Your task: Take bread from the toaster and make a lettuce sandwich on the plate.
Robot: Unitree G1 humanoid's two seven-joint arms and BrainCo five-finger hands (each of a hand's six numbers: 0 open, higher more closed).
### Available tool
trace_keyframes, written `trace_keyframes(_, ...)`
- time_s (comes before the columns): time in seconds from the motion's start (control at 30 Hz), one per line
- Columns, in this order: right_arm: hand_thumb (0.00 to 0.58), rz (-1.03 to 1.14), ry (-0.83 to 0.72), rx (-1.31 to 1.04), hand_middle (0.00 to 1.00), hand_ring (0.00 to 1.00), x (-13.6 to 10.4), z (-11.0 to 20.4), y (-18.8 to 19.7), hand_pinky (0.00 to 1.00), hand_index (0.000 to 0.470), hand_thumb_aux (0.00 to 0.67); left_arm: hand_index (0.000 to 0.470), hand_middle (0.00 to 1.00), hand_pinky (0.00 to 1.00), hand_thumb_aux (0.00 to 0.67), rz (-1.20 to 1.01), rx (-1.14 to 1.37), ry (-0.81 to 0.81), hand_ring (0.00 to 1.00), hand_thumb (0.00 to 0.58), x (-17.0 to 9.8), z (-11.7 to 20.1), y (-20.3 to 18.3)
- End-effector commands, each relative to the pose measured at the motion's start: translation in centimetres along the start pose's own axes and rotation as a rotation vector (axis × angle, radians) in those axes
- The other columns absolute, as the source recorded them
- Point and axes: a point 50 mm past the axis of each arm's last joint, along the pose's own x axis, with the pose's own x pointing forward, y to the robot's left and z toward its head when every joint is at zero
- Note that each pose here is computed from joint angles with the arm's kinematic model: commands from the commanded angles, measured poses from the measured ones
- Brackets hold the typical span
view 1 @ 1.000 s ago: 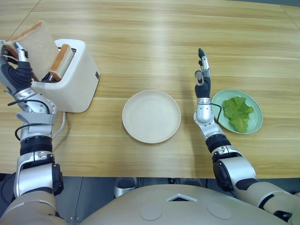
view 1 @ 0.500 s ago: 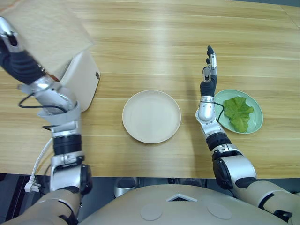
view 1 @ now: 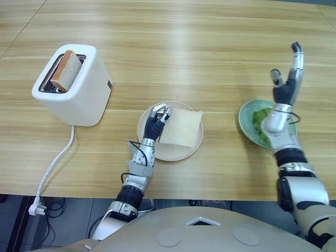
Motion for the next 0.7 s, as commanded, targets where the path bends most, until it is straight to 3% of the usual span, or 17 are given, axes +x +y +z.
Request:
trace_keyframes(0.03,0.000,0.072,0.013,-0.257,0.00,0.00,-0.3,-2.1,-2.2,0.00,0.000,0.000,0.460,1.00,1.00,0.670,0.019,0.063,0.052,1.00,0.580,-1.1,-1.1,0.3)
trace_keyframes(0.3,0.000,0.377,0.060,-0.717,0.00,0.00,-3.5,-6.3,-4.2,0.00,0.000,0.000,0.460,1.00,1.00,0.670,0.159,0.173,0.017,1.00,0.580,-2.6,-0.4,2.0)
trace_keyframes(0.33,0.000,0.412,0.057,-0.746,0.00,0.00,-3.9,-6.5,-4.1,0.00,0.000,0.000,0.460,0.80,0.80,0.670,0.172,0.189,0.010,0.80,0.580,-2.7,-0.2,2.2)
trace_keyframes(0.37,0.000,0.451,0.056,-0.774,0.00,0.00,-4.5,-6.8,-3.9,0.00,0.000,0.000,0.460,0.13,0.13,0.670,0.181,0.207,0.012,0.13,0.580,-2.9,-0.1,2.5)
trace_keyframes(0.4,0.000,0.476,0.056,-0.789,0.00,0.00,-5.0,-7.0,-3.9,0.00,0.000,0.000,0.460,0.00,0.00,0.670,0.189,0.226,0.017,0.00,0.580,-3.1,-0.1,2.7)
trace_keyframes(0.57,0.000,0.559,0.071,-0.821,0.00,0.00,-6.5,-7.7,-3.8,0.00,0.000,0.000,0.456,0.00,0.00,0.665,0.204,0.301,0.082,0.00,0.580,-3.7,-0.9,3.3)
trace_keyframes(0.6,0.000,0.588,0.082,-0.828,0.00,0.00,-7.0,-8.0,-3.9,0.00,0.000,0.000,0.070,0.00,0.00,0.102,0.193,0.319,0.098,0.00,0.164,-3.7,-1.1,3.2)
trace_keyframes(0.63,0.000,0.613,0.092,-0.839,0.00,0.00,-7.5,-8.4,-4.0,0.00,0.000,0.000,0.070,0.00,0.00,0.102,0.188,0.336,0.105,0.00,0.164,-3.7,-1.2,3.2)
trace_keyframes(0.67,0.000,0.631,0.099,-0.847,0.00,0.00,-7.9,-8.6,-4.1,0.00,0.000,0.000,0.000,0.00,0.00,0.000,0.185,0.349,0.107,0.00,0.000,-3.6,-1.2,3.2)
trace_keyframes(0.7,0.000,0.644,0.102,-0.850,0.00,0.00,-8.3,-8.7,-4.0,0.00,0.000,0.000,0.000,0.00,0.00,0.000,0.185,0.359,0.109,0.00,0.000,-3.7,-1.2,3.2)
